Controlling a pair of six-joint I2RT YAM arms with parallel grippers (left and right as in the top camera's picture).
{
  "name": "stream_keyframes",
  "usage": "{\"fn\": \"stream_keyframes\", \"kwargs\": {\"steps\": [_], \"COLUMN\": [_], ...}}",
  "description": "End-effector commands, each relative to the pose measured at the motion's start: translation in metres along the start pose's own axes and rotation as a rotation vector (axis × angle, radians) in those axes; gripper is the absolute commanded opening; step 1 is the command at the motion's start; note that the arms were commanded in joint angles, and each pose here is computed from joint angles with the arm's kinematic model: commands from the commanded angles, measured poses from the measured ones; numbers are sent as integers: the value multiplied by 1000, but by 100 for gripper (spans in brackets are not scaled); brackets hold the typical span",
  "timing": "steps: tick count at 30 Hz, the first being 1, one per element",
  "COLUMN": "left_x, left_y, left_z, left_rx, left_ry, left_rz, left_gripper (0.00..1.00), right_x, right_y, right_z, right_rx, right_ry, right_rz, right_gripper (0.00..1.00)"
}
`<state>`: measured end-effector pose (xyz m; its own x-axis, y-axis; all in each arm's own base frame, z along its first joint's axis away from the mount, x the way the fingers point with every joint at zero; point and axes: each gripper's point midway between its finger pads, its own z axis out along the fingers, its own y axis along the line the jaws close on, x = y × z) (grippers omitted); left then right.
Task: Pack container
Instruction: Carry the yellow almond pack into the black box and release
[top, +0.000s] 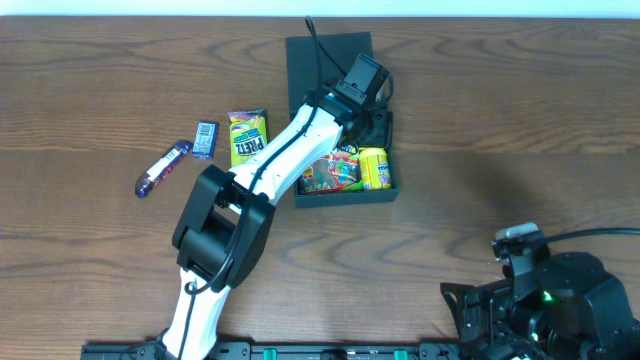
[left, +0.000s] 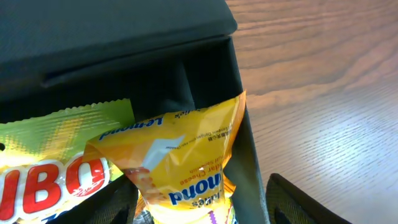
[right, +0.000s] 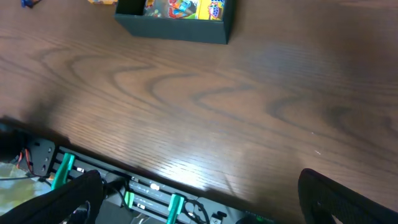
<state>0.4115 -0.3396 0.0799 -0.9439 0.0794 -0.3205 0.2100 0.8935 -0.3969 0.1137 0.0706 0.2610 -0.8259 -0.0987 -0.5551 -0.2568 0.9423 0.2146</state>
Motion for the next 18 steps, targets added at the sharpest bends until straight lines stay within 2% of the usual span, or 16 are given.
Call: {"fn": "stream_keyframes", "kwargs": {"steps": [1,6,11,13,15,17,18], "left_x": [-4,-8,-23,-27,-31,-34,-35], "left_y": [-2,-2,-2,-3,-5,-8,-9], "left_z": [2,-6,-27,-35,-44,-51,-54], "left_rx": [10,13,-17,-26,-28,-22,-19], "left_ry": [2,-12,-83,-107,-128,-141,-147], "left_rz": [-8,2,69,75,89,104,107], "left_gripper": [67,63,70,76,77,75,68], "right_x": [-3,-3,-3,-3,-3,-3,-3], "right_y": [0,0,0,0,0,0,0], "right_z": [-3,-3,-3,-3,-3,-3,-3], "right_rx": [3,3,3,3,3,3,3], "right_ry": [-14,-14,-14,-14,-14,-14,-14], "right_rz": [-11,-11,-11,-11,-11,-11,-11], "right_gripper": [99,99,99,99,99,99,99]}}
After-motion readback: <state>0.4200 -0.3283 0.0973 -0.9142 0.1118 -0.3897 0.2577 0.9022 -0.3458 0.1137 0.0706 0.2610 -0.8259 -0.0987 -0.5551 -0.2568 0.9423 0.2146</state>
